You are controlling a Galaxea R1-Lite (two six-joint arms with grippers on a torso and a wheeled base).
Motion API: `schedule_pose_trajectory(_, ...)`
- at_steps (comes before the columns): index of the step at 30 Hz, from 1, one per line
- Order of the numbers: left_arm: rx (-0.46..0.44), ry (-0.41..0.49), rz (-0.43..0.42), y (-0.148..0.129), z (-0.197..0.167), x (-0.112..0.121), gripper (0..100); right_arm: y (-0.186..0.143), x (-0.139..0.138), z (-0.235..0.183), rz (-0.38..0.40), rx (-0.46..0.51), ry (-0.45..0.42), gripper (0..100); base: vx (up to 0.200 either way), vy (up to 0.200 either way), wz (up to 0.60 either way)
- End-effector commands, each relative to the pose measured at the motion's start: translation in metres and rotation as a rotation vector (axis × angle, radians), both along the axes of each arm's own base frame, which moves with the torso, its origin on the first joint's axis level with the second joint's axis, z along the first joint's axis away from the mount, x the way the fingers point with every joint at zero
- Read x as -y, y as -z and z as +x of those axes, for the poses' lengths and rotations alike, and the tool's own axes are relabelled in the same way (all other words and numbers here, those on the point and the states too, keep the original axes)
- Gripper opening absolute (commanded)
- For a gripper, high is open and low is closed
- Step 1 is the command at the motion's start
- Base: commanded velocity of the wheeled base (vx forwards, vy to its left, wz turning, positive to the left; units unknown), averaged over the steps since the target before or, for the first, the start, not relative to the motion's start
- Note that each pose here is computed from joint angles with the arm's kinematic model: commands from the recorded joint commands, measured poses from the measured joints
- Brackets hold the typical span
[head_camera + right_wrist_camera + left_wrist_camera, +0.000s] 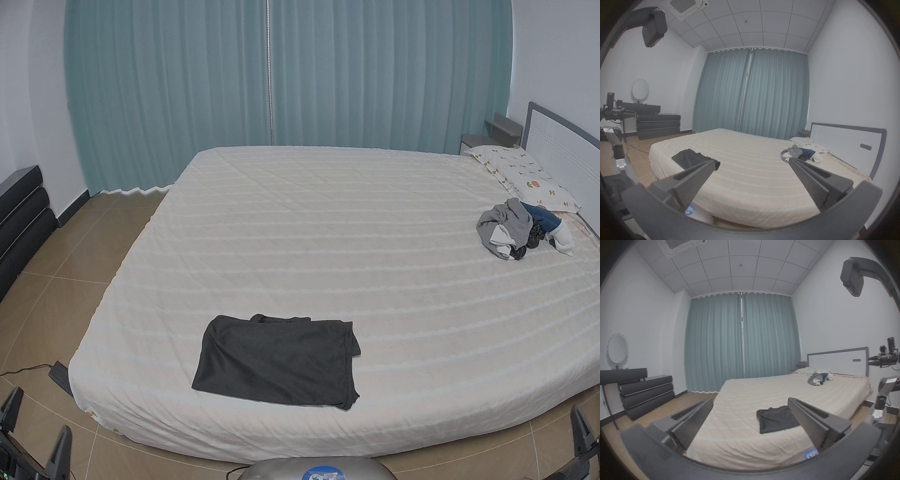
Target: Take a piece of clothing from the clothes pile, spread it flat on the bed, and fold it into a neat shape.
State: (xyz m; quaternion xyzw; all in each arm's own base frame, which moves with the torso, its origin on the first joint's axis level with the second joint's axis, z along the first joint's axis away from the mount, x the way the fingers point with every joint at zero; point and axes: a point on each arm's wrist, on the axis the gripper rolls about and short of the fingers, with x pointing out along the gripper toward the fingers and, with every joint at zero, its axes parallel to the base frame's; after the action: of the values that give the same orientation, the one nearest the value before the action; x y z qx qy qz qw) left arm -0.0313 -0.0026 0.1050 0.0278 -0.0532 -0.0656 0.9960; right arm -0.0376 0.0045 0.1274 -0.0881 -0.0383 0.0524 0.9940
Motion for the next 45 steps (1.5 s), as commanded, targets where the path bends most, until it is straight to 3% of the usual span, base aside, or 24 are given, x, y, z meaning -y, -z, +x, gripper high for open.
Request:
schedule_pose_trajectory(1,-0.077,0.150,-0.026,0.018,0.006,0.003,100,0.031,0.001,0.006,0.006,-0.028,-0.024,100,0.000,0.000,0.00)
schedule_pose_trajectory(7,-0.097,0.162,-0.062,0.024,0.008,0.004,100,0.045,0.001,0.013,-0.023,-0.032,-0.035,100,0.000,0.000,0.00)
schedule_pose_trajectory(10,-0.036,0.159,-0.044,0.019,0.008,0.003,100,0.041,0.000,0.014,-0.113,0.047,-0.085,100,0.000,0.000,0.00)
schedule_pose_trajectory(13,0.006,0.151,-0.041,0.015,0.008,0.003,100,0.042,-0.001,0.014,-0.123,0.042,-0.106,100,0.000,0.000,0.00)
schedule_pose_trajectory(19,-0.082,0.076,-0.058,0.024,0.009,0.002,100,0.044,-0.001,0.014,-0.049,0.013,-0.110,100,0.000,0.000,0.00)
schedule_pose_trajectory(25,-0.082,0.051,-0.056,0.025,0.009,0.001,100,0.044,0.001,0.014,0.044,-0.002,-0.045,100,0.000,0.000,0.00)
schedule_pose_trajectory(32,-0.081,0.029,0.041,0.026,0.009,0.001,100,0.044,0.001,0.014,0.140,-0.021,-0.038,100,0.000,0.000,0.00)
schedule_pose_trajectory(36,-0.099,0.023,0.041,0.027,0.009,0.001,100,0.044,0.002,0.014,0.141,-0.019,-0.015,100,0.000,0.000,0.00)
schedule_pose_trajectory(39,-0.102,0.025,0.041,0.027,0.009,0.001,100,0.050,0.004,0.014,0.110,-0.076,0.083,100,0.000,0.000,0.00)
schedule_pose_trajectory(44,-0.102,0.025,0.041,0.027,0.009,0.001,100,0.051,0.003,0.014,0.110,-0.092,0.073,100,0.000,0.000,0.00)
schedule_pose_trajectory(45,-0.119,0.010,0.010,0.029,0.009,0.000,100,0.052,0.004,0.014,0.154,-0.091,0.081,100,0.000,0.000,0.00)
